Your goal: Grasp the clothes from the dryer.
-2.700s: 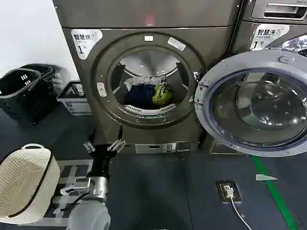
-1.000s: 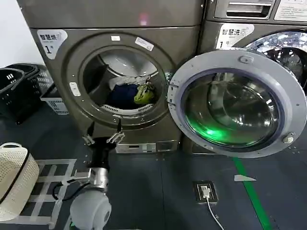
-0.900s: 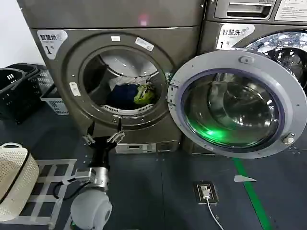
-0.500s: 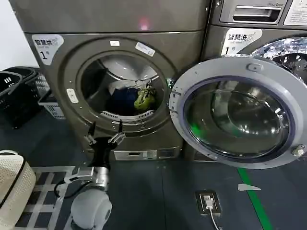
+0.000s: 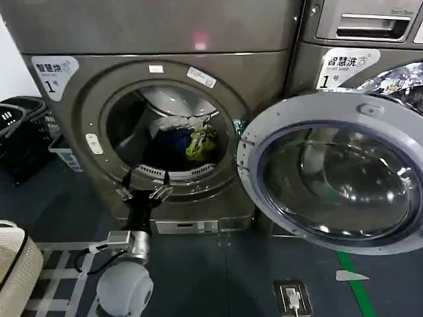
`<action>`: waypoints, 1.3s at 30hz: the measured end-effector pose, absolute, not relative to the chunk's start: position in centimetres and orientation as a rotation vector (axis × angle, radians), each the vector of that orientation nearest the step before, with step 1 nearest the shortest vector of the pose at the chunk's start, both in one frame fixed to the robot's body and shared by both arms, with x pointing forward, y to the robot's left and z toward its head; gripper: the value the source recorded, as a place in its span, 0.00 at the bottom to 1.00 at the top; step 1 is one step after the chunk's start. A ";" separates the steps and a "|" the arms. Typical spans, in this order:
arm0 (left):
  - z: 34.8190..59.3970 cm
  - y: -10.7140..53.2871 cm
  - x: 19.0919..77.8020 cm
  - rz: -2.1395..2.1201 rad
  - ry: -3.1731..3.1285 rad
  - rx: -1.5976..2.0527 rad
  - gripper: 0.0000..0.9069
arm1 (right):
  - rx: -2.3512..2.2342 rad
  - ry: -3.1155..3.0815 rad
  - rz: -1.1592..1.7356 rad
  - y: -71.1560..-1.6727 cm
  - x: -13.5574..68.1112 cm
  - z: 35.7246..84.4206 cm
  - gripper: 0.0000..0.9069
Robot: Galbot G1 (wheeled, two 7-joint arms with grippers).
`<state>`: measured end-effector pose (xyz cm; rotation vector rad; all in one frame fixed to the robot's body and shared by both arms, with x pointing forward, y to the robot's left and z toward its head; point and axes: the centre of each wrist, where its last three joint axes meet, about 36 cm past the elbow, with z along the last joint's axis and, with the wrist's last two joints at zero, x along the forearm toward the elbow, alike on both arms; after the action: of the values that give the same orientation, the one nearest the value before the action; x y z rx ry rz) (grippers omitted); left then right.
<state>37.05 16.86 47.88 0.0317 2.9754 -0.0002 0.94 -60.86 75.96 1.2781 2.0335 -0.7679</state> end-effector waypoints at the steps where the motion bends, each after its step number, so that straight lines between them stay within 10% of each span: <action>1: 47.9 16.9 37.1 0.000 2.975 0.032 1.00 | 1.279 2.033 -0.767 -60.9 0.9 75.9 1.00; 39: 47.4 16.8 37.5 0.012 2.989 0.037 1.00 | 1.299 2.017 -0.747 -61.8 0.5 75.8 1.00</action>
<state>37.51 16.80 47.39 0.0370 2.9893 0.0125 0.47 -61.79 75.79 1.2991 2.0171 -0.7465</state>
